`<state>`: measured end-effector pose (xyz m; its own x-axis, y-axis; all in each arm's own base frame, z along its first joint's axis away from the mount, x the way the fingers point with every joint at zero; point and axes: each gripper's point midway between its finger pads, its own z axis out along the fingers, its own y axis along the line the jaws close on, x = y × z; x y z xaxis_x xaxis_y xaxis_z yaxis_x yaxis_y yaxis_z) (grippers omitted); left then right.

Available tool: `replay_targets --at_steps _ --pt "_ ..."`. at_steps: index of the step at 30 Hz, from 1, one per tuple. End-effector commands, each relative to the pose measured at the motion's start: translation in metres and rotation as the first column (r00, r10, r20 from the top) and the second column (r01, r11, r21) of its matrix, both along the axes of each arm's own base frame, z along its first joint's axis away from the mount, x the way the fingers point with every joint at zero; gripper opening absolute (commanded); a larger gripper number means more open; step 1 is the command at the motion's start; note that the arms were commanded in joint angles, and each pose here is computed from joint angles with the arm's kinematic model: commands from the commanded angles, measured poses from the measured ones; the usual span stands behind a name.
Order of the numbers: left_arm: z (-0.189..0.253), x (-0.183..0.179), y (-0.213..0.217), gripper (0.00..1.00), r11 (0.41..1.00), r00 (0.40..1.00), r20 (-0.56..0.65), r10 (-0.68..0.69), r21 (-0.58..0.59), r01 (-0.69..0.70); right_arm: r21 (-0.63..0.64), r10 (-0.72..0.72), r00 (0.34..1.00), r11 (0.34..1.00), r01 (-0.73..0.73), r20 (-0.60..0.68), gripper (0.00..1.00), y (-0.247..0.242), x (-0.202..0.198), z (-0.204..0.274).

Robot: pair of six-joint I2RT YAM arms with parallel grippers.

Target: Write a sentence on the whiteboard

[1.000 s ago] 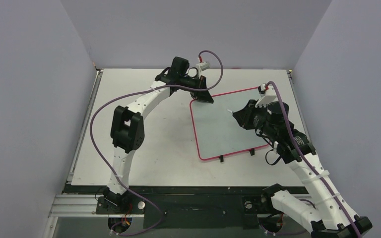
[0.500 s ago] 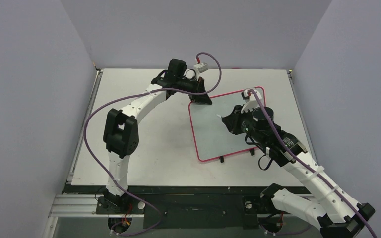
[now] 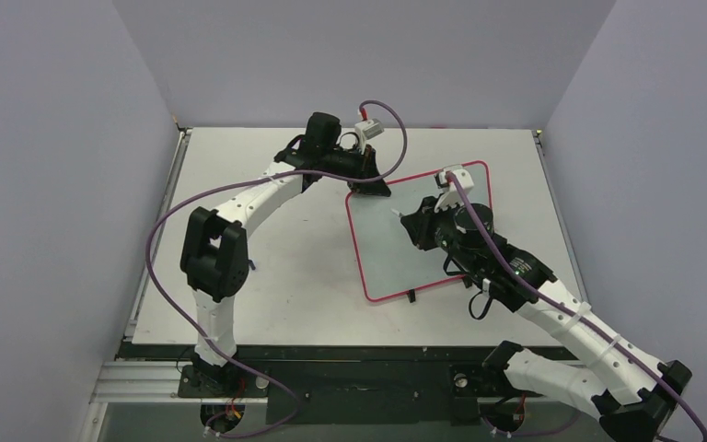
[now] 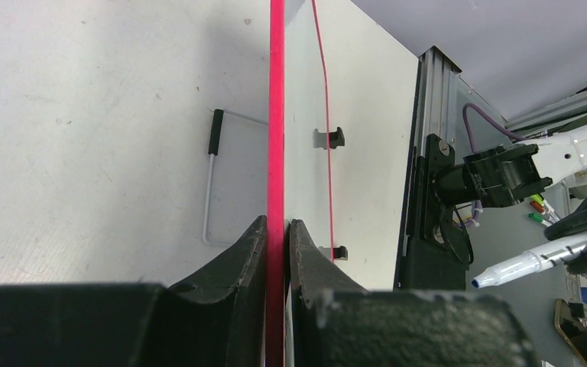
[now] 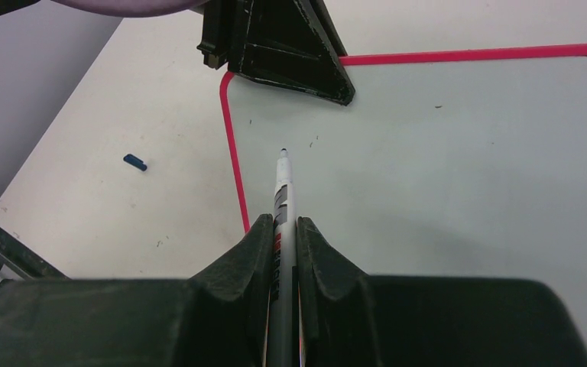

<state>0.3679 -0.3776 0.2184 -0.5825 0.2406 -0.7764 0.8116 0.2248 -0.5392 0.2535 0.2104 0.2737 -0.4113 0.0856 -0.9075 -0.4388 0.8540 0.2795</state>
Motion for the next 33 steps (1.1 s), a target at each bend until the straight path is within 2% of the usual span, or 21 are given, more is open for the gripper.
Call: replay_targets --at_steps 1,10,33 --pt "0.021 -0.013 -0.005 0.0 0.999 0.994 0.102 -0.039 -0.015 0.04 0.036 -0.015 0.998 0.999 0.013 0.057 0.0 0.009 0.009 0.014" --pt "0.019 -0.014 -0.007 0.0 0.999 0.994 0.102 -0.039 -0.002 0.04 0.013 0.012 0.998 1.0 -0.013 0.058 0.0 0.032 0.014 0.014" --pt "0.025 -0.024 -0.012 0.0 0.999 0.993 0.113 -0.045 -0.004 0.045 -0.03 -0.064 0.997 0.997 0.066 0.04 0.0 0.061 0.034 0.001"
